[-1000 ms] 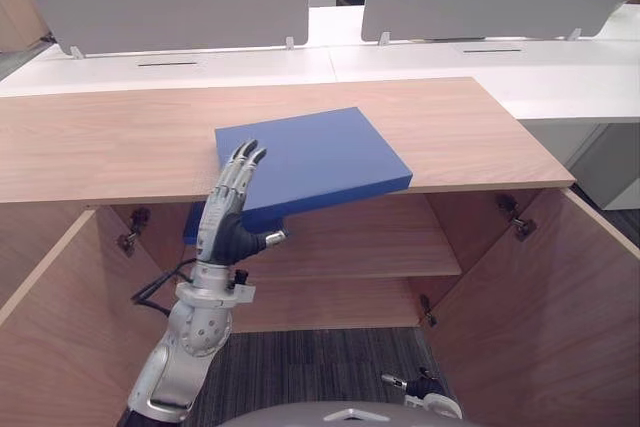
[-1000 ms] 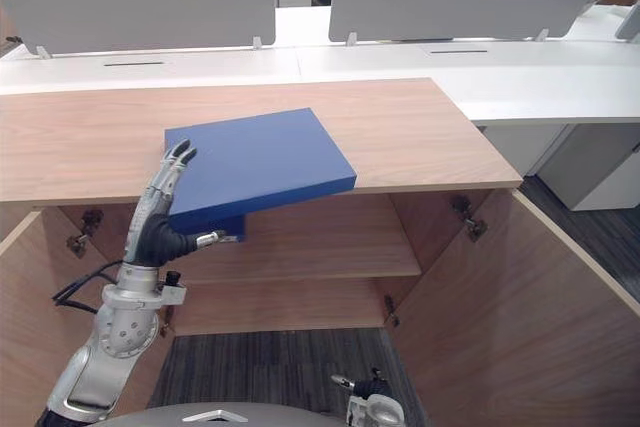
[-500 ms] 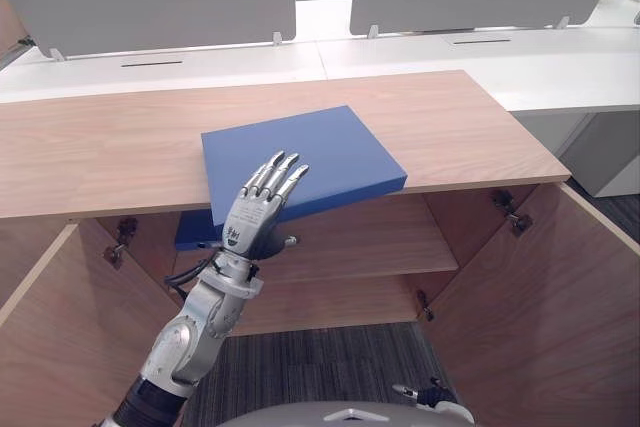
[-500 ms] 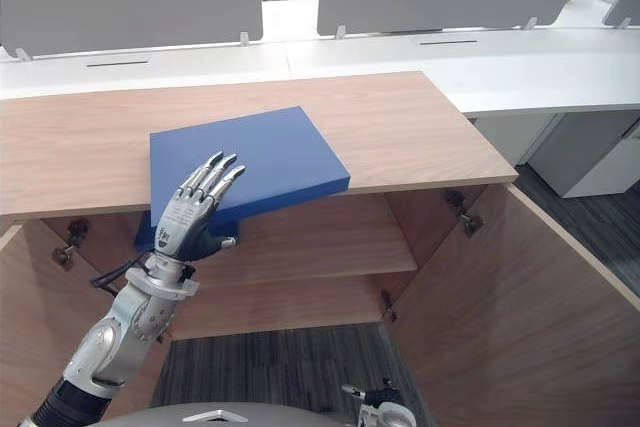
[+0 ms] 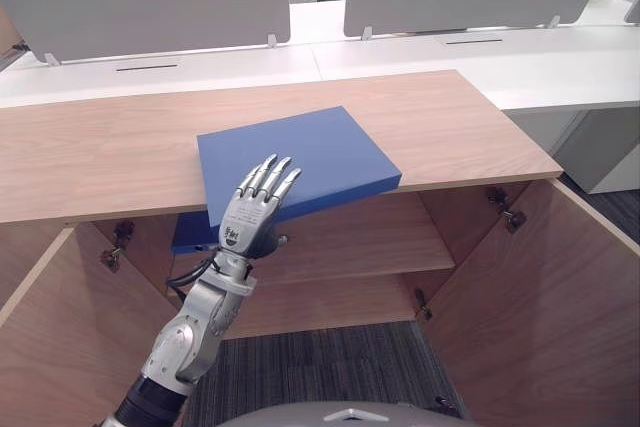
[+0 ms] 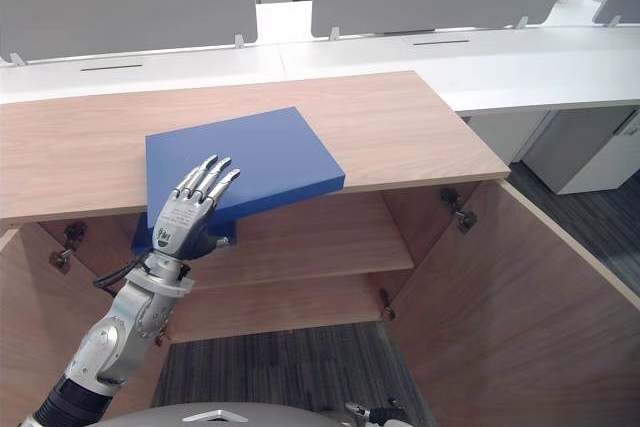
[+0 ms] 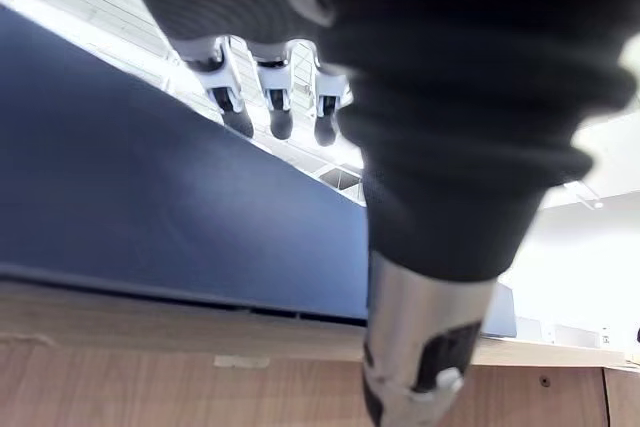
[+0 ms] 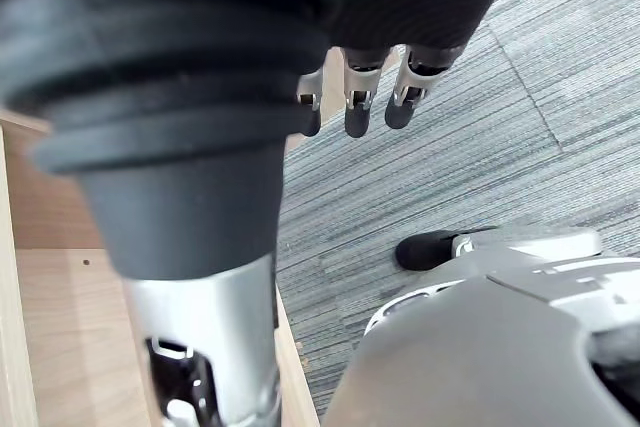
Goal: Walk over to the cabinet, pick up the folder, carry it to the office cabinet, place the folder inside the office cabinet, then close the office cabinet door
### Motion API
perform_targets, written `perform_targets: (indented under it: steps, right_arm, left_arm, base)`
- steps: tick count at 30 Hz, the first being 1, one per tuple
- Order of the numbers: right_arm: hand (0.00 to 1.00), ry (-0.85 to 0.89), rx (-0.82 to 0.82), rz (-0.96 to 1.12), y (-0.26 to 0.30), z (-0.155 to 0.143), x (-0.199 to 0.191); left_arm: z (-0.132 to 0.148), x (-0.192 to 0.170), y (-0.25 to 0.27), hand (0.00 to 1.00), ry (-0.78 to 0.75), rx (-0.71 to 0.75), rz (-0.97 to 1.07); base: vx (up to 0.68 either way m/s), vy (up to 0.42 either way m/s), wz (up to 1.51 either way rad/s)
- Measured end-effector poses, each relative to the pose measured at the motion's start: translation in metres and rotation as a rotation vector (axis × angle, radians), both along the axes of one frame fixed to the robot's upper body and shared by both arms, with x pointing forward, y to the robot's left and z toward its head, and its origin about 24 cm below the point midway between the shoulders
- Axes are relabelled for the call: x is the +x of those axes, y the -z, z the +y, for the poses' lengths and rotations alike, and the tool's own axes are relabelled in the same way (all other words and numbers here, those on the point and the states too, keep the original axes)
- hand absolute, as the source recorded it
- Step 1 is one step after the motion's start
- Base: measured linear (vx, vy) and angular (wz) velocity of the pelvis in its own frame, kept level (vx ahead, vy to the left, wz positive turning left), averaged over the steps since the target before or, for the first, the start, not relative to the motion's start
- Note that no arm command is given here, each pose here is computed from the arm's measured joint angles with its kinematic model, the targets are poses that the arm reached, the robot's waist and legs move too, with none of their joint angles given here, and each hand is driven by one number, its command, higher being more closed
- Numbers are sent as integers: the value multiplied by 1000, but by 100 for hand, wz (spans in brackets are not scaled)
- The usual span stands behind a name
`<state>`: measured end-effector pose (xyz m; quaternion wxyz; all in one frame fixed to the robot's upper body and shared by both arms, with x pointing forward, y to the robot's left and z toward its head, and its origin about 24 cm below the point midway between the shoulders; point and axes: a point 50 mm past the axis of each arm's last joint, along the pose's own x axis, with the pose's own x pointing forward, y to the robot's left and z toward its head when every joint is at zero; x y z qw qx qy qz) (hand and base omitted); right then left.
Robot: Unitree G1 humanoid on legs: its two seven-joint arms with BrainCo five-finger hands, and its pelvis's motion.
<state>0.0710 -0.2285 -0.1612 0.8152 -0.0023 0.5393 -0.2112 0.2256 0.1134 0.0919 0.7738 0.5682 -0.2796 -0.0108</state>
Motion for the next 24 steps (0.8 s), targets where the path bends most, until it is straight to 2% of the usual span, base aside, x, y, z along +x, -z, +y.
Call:
perform_targets:
  steps: [8,9,24]
  right_arm:
    - [0,1,14,-3,0,0,0]
    - [0,1,15,-4,0,0,0]
    - [0,-7,35,-8,1,2,0]
  left_arm:
    - [24,-1,5,0,-120,29,15]
    - [27,-1,6,100,-134,31,21]
    - [45,-3,0,100,-202,29,-10]
  base:
    - [0,0,0]
    - [0,0,0]
    - [0,0,0]
